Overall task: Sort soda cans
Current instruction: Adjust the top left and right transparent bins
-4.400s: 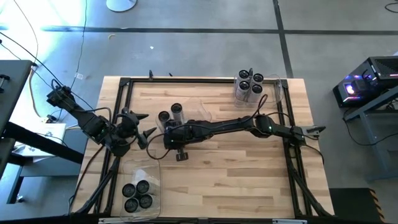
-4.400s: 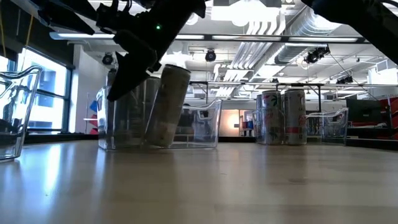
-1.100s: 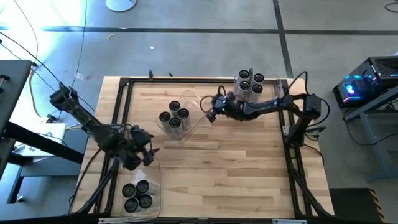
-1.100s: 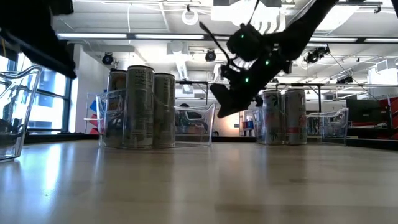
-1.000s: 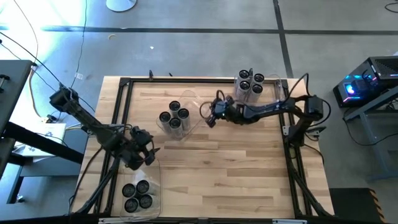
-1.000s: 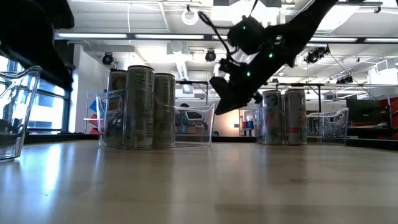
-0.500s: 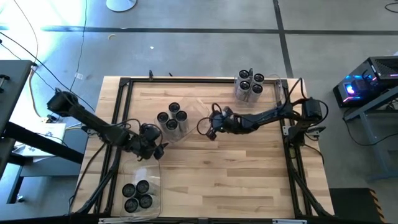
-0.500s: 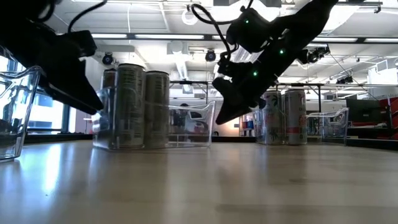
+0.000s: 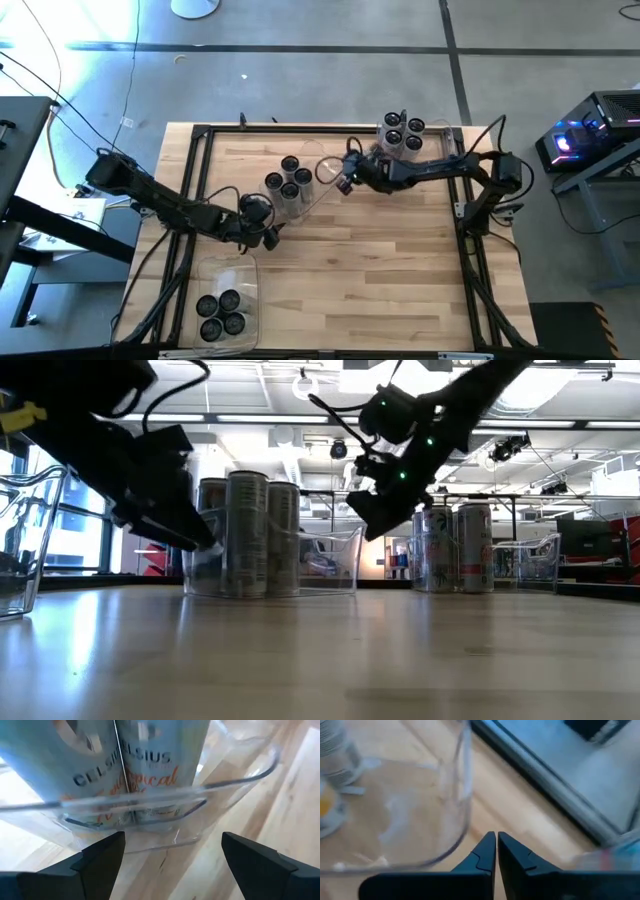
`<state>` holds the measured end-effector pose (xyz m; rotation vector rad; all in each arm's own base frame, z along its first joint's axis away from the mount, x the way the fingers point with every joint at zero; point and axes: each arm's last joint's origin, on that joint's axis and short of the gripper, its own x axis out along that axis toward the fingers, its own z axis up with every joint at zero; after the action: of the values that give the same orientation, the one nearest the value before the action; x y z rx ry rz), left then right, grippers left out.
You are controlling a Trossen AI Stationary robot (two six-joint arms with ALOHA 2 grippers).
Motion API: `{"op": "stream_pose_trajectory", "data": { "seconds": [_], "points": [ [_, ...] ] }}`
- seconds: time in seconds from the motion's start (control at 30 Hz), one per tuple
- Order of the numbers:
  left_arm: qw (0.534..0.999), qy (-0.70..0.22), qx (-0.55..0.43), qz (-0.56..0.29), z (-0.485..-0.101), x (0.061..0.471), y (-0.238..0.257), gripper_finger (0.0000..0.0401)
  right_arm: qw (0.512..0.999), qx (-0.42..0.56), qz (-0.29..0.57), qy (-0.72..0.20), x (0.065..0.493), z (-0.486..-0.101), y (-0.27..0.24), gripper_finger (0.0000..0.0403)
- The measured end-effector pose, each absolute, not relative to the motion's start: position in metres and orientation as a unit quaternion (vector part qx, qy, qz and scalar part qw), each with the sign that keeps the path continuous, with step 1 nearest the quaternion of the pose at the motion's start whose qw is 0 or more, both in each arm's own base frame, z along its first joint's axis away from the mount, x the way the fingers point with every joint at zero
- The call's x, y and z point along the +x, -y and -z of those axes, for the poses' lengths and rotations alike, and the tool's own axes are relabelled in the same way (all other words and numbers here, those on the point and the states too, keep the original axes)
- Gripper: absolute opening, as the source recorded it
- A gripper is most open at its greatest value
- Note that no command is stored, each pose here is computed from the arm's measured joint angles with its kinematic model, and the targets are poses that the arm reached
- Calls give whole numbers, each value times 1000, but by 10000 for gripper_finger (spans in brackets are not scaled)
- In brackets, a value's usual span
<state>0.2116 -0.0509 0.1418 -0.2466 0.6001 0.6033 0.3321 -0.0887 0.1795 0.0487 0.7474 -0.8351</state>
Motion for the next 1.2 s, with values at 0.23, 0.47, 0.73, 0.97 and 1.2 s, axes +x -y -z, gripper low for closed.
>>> {"op": "stream_pose_trajectory", "data": {
  "seconds": [0.23,0.47,0.73,0.97,1.2],
  "points": [
    [900,-283,-130,-305,-126,226,45,325,814,-21,404,-417,333,-227,99,11],
    [905,-283,-127,-292,-121,233,44,325,817,2,267,-511,327,-238,53,11],
    [899,-345,-123,-241,-139,225,47,325,873,54,199,-442,317,-159,3,11],
    [892,-371,-121,-228,-161,205,44,316,911,189,250,-269,304,-113,6,11],
    [865,-404,-147,-258,-171,177,38,297,885,202,348,-235,304,-98,27,11]
  ]
}}
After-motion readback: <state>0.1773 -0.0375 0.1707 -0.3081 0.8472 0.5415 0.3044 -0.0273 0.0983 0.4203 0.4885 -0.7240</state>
